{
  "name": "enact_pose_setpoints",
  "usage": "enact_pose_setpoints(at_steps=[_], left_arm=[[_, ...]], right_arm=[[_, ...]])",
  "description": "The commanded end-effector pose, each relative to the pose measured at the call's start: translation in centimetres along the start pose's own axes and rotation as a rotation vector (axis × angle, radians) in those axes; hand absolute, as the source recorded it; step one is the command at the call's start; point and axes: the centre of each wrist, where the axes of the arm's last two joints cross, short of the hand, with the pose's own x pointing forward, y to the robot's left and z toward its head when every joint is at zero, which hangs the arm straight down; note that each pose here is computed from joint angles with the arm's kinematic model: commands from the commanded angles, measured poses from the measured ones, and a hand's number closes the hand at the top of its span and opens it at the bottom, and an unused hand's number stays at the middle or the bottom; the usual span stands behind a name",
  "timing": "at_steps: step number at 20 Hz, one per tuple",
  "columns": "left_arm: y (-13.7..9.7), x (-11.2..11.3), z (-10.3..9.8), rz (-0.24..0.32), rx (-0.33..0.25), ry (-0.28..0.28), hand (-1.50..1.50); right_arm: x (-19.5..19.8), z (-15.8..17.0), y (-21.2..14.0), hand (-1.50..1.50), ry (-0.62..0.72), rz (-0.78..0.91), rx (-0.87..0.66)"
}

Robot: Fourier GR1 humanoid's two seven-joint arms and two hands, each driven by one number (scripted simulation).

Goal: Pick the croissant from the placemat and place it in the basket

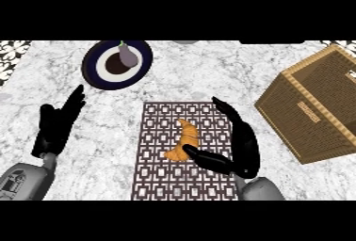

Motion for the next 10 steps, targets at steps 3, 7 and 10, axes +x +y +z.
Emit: enact_pose_setpoints(at_steps=[3,7,10], left_arm=[[0.3,-0.7,0.3,-0.008,0.040,0.032,0.00],[-0.1,-0.9,0.5,-0.010,0.026,0.043,0.00],[0.0,0.5,-0.2,-0.006,0.036,0.018,0.00]], right_arm=[[-1.0,2.2,-5.7,-1.50,0.165,0.487,0.069],[-0.1,2.0,-9.0,-1.50,0.326,0.649,0.332],[1.7,2.2,-8.9,-1.50,0.450,0.661,0.530]])
